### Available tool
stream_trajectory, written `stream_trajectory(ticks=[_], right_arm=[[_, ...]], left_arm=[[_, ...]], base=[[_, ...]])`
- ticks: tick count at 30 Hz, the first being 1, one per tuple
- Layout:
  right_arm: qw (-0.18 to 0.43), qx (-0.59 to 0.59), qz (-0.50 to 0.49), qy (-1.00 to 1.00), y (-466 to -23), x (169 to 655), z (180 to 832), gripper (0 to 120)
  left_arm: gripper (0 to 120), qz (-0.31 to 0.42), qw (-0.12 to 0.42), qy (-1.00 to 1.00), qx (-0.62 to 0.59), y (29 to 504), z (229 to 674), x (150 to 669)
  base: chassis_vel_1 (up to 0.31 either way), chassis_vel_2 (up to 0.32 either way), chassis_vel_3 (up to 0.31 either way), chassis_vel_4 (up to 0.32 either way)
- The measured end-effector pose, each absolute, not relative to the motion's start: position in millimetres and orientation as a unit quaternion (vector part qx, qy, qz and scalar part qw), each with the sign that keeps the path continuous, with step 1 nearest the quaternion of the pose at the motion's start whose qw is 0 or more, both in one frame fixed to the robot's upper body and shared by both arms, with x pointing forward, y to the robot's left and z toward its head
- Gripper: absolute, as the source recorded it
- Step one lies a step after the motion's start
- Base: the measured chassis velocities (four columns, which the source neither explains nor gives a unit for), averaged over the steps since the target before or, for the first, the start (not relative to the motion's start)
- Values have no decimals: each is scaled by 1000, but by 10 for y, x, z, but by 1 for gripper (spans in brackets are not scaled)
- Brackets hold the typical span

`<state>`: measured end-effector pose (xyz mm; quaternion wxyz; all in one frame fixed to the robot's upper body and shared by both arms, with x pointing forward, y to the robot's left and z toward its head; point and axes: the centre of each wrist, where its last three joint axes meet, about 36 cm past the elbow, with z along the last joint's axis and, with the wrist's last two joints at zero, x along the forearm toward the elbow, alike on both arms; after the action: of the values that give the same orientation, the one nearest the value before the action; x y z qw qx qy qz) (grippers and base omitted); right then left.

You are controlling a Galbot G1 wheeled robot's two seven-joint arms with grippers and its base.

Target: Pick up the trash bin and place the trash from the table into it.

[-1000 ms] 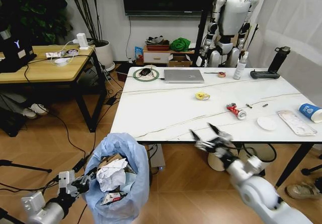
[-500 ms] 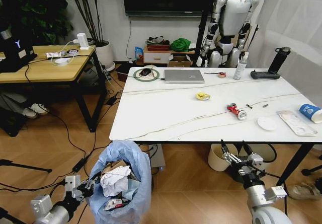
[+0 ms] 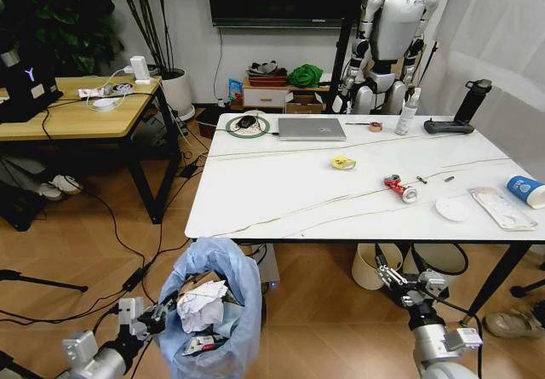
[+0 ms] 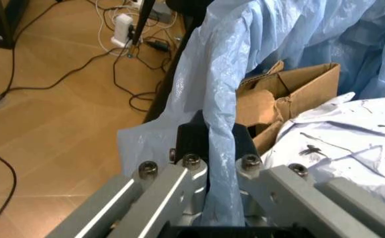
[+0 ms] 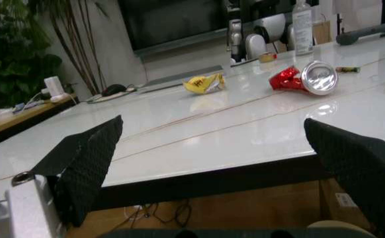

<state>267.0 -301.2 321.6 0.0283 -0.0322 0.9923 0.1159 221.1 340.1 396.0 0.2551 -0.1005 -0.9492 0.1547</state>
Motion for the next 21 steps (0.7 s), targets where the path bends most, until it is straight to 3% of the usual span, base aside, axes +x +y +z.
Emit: stream_trajectory(ticks=[11,21], right_arm=[[29,-38,130,990,-2996,2664,3209,100],[31,-42,130,990,-3003,2647,3213,100]], left_arm=[[0,153,260,-948,-104,3378,3934,2149],[0,153,258,-948,-107,3360,3961,2141]], base=[[-10,-6,7,11],[-104,-89,103,104]])
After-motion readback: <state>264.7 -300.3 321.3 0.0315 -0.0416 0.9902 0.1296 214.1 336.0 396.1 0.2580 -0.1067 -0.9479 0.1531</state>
